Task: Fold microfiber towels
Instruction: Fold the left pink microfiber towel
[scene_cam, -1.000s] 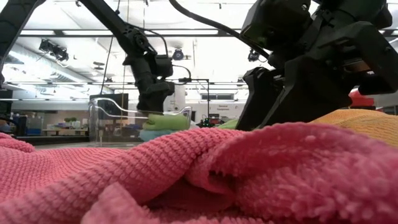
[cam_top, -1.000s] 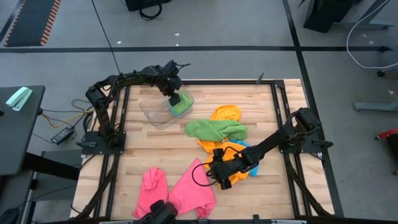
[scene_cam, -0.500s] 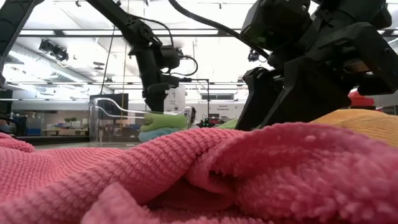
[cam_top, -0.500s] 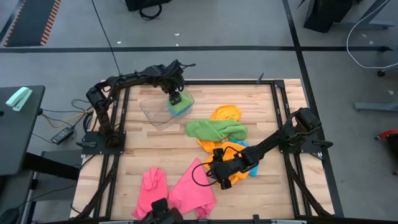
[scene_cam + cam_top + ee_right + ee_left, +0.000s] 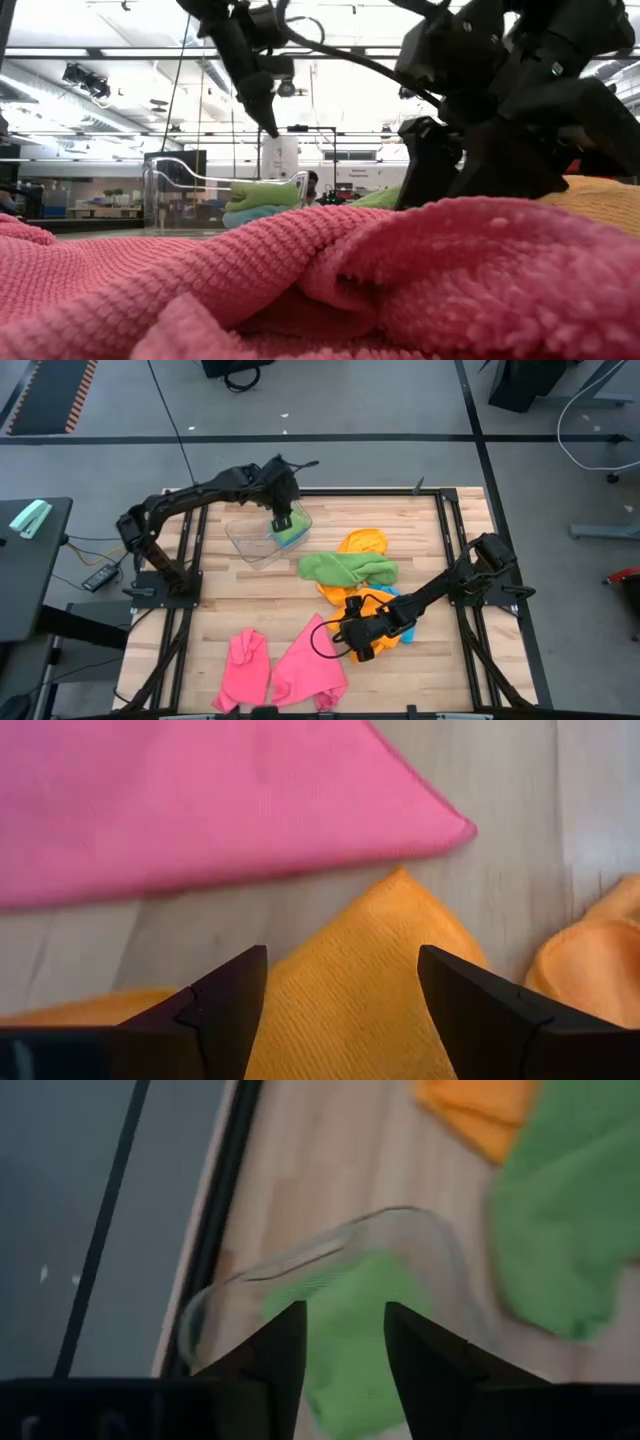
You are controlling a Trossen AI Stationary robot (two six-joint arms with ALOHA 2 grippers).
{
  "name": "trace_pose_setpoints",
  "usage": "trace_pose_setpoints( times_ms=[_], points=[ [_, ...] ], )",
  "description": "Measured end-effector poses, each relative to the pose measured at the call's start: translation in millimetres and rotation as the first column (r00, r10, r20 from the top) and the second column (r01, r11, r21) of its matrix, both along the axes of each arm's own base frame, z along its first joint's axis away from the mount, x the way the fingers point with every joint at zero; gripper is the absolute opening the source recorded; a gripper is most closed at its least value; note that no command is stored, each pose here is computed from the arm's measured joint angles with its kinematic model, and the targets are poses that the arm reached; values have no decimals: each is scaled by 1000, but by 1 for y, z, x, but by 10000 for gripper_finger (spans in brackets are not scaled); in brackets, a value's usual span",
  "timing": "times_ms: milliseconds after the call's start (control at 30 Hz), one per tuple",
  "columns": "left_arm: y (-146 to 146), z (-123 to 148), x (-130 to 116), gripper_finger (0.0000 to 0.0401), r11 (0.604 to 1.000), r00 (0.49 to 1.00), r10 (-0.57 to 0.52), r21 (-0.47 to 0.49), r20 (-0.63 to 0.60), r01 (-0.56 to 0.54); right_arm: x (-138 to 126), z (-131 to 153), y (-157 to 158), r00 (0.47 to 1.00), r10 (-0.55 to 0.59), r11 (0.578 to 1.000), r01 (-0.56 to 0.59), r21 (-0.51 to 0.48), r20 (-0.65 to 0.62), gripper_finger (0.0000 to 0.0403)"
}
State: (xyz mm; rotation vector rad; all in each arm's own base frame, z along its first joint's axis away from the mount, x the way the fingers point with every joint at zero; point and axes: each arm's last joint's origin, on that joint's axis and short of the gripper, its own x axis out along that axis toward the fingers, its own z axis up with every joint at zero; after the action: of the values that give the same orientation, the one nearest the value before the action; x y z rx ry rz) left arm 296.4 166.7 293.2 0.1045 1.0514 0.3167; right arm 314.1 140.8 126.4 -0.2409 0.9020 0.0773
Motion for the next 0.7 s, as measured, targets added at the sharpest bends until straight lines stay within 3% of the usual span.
trace_pose_setpoints(
  times_ms=[367,500,700],
  points=[
    [-100,-4,26,129,976,979,-193,-115,-58,186,2,-4,-13,1000,-4,998,5,-59,18,252],
    [-141,-4,32,140,966,989,-147,-218,-20,139,3,-3,-12,999,0,999,2,-52,40,252],
    [-214,-12,35,150,906,993,-116,-412,-26,95,3,-3,-11,999,9,998,-6,-69,40,252]
  ],
)
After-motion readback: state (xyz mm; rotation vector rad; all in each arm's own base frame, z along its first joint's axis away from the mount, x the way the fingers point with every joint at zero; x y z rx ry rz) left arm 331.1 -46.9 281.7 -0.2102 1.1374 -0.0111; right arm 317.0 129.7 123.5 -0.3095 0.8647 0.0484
